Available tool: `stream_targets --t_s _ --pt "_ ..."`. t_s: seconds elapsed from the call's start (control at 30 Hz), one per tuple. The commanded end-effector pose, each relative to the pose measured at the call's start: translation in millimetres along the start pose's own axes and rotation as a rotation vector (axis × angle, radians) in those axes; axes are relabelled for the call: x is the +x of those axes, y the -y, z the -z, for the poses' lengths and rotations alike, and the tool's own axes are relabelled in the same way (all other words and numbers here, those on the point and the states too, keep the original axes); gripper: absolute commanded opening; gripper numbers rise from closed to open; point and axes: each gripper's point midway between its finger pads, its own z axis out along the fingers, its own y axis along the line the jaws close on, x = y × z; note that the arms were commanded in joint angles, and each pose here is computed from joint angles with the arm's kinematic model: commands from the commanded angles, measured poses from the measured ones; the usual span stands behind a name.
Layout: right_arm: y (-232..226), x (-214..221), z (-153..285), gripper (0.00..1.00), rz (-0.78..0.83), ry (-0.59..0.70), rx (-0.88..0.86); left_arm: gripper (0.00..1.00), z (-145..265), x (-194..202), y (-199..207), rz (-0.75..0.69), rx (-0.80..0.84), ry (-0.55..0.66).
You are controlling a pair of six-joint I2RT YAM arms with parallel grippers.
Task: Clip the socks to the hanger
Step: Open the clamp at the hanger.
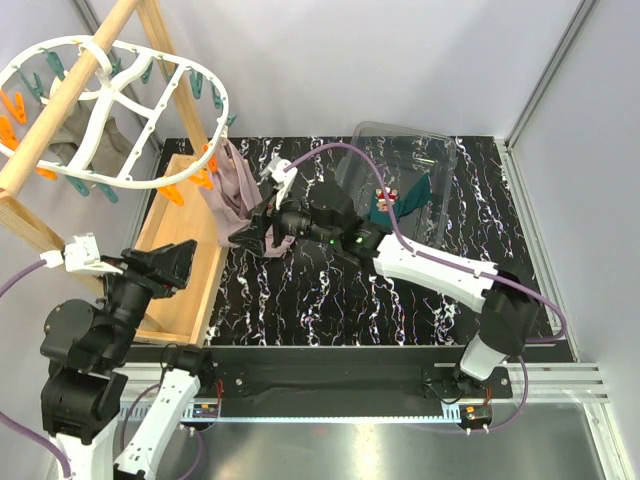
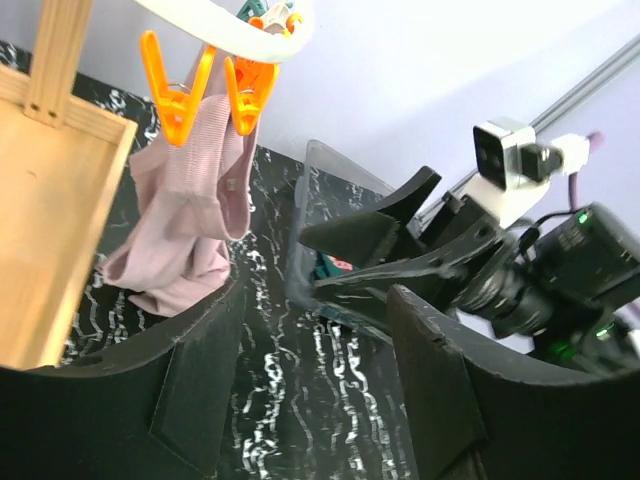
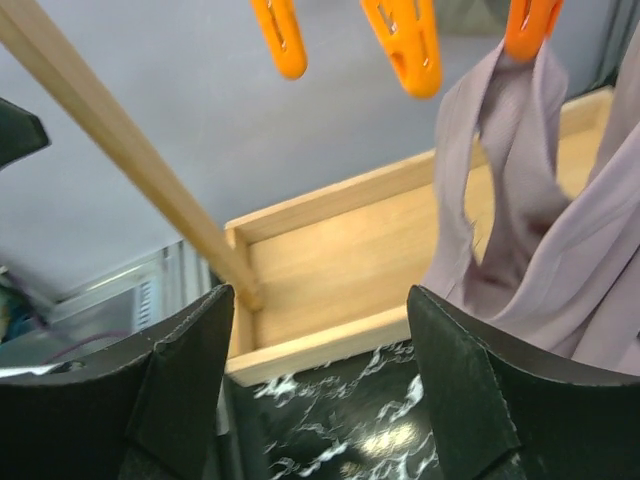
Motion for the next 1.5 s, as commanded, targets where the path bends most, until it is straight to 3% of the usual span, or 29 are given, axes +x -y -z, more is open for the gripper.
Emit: stream_targets --t_s 0.0,0.13,0.17,0.3,0.37,0.53,0.97,1.47 --pt "6.0 -41.6 -12.7 0.76 0.202 0.194 0.011 0.63 -4.6 -34.7 24.7 0.09 0.055 0.1" --pt "12.2 -39.1 -26.2 0.59 0.341 0.253 -0.009 0.67 -7.8 -35.1 31.6 0.073 0.078 0.076" --pt "9.3 -40.5 -29.1 0.47 0.369 0.261 -0.031 0.67 -7.9 -36.6 31.4 0.065 0.076 0.081" --pt "12.0 -43.8 -44.5 0.36 0.469 0.291 -0.052 0.68 -3.8 -45.6 35.1 0.042 0.095 0.123" --pt "6.8 -57.4 -49.6 0.35 0.504 0.308 -0.07 0.69 -3.0 -50.1 40.2 0.035 0.121 0.143" --pt "4.7 -63.9 -53.5 0.36 0.571 0.314 -0.093 0.69 -5.7 -48.9 48.5 0.013 0.16 0.122" --pt "5.3 -71.4 -50.1 0.42 0.539 0.322 -0.23 0.7 -16.2 -33.6 64.6 0.014 0.263 0.045" --pt "28.0 -73.3 -69.3 0.64 0.501 0.288 -0.212 0.7 -13.8 -31.9 69.7 0.021 0.276 0.013"
